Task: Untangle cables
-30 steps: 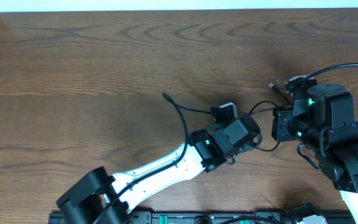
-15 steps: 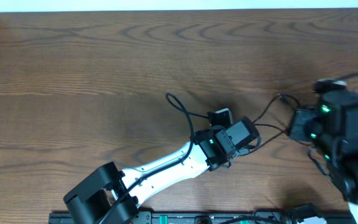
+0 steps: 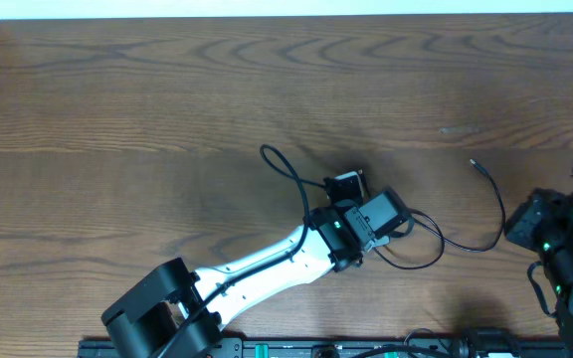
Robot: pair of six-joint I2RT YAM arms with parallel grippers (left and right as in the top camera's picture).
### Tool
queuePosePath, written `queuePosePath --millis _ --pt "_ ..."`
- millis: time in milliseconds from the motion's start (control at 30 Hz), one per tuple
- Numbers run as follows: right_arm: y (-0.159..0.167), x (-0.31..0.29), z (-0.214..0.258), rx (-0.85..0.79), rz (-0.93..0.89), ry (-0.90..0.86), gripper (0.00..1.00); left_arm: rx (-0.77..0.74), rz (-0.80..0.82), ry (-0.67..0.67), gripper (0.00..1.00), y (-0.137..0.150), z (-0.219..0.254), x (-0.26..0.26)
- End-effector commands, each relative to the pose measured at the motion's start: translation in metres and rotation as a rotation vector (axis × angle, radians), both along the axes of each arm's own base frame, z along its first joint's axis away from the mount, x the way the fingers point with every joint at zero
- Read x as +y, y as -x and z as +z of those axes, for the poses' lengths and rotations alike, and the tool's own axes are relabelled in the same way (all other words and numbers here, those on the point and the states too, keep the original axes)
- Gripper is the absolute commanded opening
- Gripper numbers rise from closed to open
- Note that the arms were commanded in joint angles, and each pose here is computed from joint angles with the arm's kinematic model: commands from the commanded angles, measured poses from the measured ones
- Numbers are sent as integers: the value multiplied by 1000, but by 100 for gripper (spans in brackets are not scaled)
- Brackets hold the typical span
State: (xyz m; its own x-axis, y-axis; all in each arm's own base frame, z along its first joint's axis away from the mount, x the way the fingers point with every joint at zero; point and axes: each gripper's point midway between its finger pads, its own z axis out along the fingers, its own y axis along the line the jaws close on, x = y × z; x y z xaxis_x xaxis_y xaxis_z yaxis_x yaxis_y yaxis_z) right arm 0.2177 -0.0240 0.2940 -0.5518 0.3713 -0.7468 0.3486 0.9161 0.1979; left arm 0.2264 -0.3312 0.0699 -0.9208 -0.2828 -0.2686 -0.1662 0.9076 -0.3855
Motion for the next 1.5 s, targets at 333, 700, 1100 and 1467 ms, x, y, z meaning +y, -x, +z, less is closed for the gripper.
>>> queuePosePath --millis 333,700,1100,1467 --pt "3 69 -59 332 525 -84 57 -433 -221 29 12 -53 136 49" --pt "0 127 -86 457 914 -281 81 -585 -372 -23 28 -35 181 71" --pt "4 174 -123 589 1096 -260 78 -575 -475 -123 44 -29 169 78" --pt "-21 182 -229 515 1115 52 63 -613 -521 -184 54 -32 175 94"
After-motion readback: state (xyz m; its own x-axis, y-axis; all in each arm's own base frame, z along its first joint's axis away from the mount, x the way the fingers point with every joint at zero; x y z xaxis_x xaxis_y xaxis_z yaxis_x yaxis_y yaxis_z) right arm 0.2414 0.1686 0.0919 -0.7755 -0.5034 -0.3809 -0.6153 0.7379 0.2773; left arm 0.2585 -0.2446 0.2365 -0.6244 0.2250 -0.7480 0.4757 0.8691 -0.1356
